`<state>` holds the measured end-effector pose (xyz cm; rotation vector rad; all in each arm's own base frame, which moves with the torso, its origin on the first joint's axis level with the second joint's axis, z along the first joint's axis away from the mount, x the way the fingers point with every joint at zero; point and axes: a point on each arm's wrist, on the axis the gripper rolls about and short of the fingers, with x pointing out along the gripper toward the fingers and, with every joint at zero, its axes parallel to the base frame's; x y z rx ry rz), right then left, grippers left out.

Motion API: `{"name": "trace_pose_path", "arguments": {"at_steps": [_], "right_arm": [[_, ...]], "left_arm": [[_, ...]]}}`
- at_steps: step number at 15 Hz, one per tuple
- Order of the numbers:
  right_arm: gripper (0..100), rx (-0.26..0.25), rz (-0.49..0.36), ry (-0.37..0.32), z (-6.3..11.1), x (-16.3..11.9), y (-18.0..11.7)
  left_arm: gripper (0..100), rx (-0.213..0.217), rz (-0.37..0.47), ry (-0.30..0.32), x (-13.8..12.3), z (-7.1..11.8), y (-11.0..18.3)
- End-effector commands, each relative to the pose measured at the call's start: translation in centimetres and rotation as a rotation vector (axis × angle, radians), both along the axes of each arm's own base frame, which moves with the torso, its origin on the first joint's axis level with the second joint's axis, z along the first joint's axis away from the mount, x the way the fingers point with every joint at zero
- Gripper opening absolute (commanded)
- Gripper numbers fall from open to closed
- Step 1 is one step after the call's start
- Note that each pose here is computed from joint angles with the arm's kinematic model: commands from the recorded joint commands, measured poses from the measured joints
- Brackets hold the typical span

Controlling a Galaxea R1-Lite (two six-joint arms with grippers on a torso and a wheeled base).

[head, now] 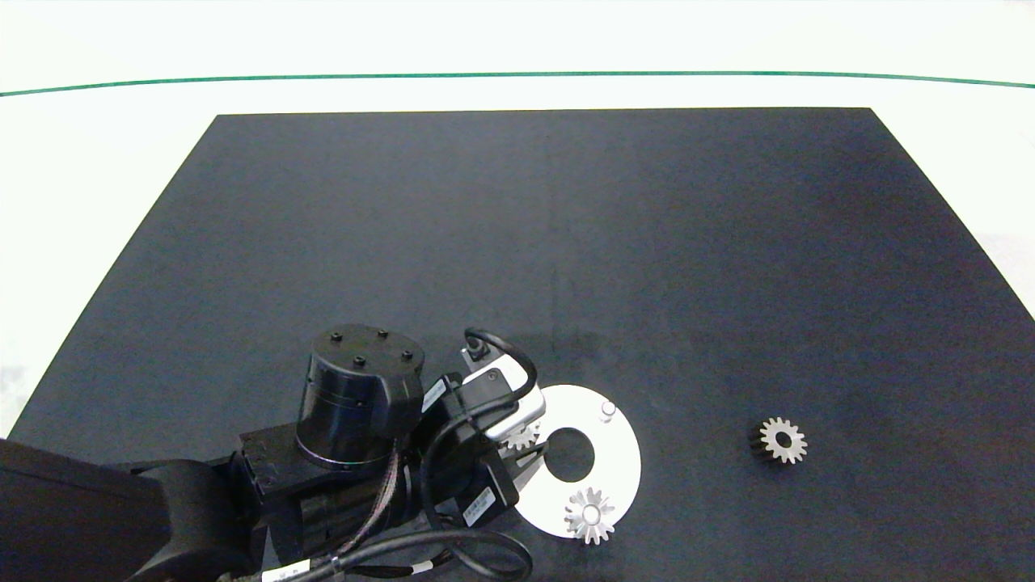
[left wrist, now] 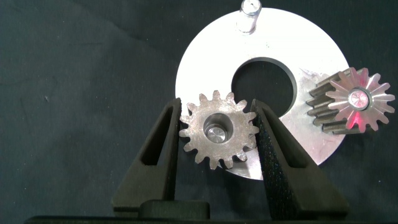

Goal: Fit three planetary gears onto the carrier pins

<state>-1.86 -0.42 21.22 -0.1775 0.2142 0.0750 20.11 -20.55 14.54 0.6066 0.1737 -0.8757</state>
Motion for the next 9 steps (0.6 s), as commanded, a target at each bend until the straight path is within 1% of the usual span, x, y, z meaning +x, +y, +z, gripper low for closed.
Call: {"name": "trace_pose_path", "arguments": {"at_steps": [1,7,8,9], "right_arm": [[100,-0.002,0.0,0.004,-0.03,0.02,0.0],[100,-0.002,0.0,0.005,-0.02,0.05,0.01],[100,-0.002,0.0,0.005,-0.02,0.05,0.01],[100,-0.003,0.001,0.005,-0.02,0.05,0.01]], "left_arm": [[16,-0.003,-0.002,-0.004,-0.01,0.06,0.04],[16,-0.002,-0.002,0.004,-0.05,-0.12,0.08],[100,-0.004,-0.002,0.002,0.0,-0.08,0.03],[100,-0.004,-0.002,0.002,0.01,-0.05,0.01]]}}
